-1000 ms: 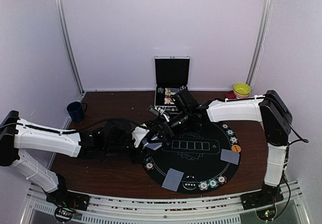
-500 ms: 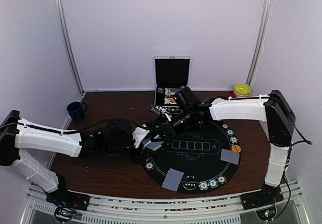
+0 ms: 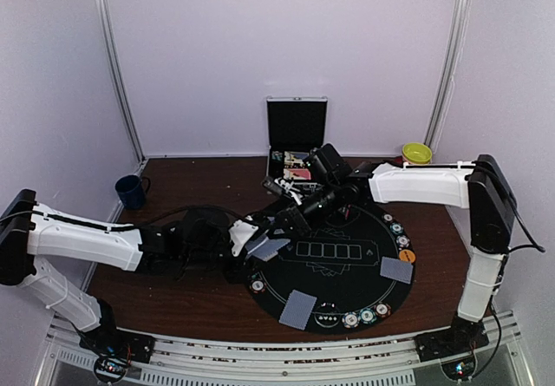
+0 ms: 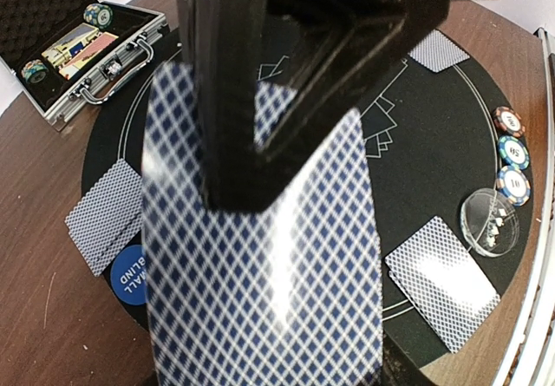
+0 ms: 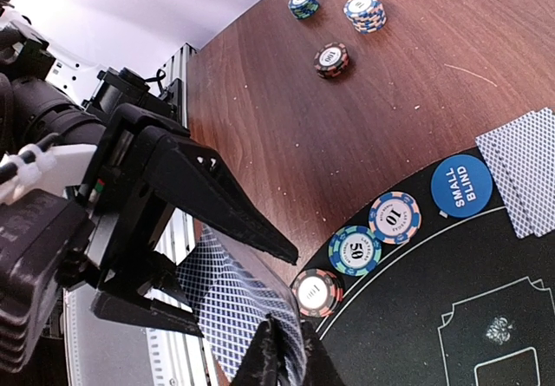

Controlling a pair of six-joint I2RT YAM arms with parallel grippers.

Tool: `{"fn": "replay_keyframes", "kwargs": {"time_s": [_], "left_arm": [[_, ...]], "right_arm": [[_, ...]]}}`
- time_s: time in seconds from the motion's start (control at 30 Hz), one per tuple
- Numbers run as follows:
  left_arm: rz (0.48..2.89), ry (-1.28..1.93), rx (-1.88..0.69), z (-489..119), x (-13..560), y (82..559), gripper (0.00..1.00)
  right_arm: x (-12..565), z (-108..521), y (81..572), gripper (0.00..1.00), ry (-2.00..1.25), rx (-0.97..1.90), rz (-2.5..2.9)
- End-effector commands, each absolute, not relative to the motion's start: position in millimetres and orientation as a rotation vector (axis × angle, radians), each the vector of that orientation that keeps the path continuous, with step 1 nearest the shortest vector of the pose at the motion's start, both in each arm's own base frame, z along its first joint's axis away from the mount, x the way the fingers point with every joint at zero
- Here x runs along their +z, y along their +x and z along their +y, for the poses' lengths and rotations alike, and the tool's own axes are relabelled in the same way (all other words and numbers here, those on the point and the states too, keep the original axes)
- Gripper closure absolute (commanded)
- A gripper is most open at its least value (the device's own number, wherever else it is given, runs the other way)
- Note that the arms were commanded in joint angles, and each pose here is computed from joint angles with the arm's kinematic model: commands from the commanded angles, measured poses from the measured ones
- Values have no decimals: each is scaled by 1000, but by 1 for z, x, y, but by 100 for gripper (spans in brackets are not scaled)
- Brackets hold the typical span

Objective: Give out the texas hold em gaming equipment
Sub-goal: Pick up the poker card from the face-down deck piles, then flop the poker card in the community card area.

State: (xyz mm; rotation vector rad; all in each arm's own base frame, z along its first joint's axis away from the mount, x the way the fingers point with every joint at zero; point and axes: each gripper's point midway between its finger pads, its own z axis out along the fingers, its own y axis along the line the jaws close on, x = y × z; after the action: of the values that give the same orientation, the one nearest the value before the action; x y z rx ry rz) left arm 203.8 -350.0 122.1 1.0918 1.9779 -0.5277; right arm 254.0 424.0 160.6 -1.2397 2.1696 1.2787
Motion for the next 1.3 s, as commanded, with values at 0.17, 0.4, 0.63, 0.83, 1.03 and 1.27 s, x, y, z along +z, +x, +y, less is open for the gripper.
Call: {"fn": "replay_keyframes", "kwargs": {"time_s": [0.17,0.4,0.63,0.83,1.03,1.27], "left_arm": [[1904,1080,-582,-364,141,205,47],[1915,1065,-560,-361,140,208,47],[1962,1002,-477,-352,137,219,47],[2032,942,-402,-341,126,232,47],[2103,843,-373,-320,120,249,47],[2112,763,-355,-304,126,258,47]], "right_arm": [[188,402,267,100,-1206,1211,2142],[200,380,293,100,-1159,1010,2151],[209,347,340,100,-1093,543,2129],[185,333,371,100,-1118,247,2166],[150,339,392,100,-1217,-47,2175],[124,357,390,100,-1334,-281,2097]]}}
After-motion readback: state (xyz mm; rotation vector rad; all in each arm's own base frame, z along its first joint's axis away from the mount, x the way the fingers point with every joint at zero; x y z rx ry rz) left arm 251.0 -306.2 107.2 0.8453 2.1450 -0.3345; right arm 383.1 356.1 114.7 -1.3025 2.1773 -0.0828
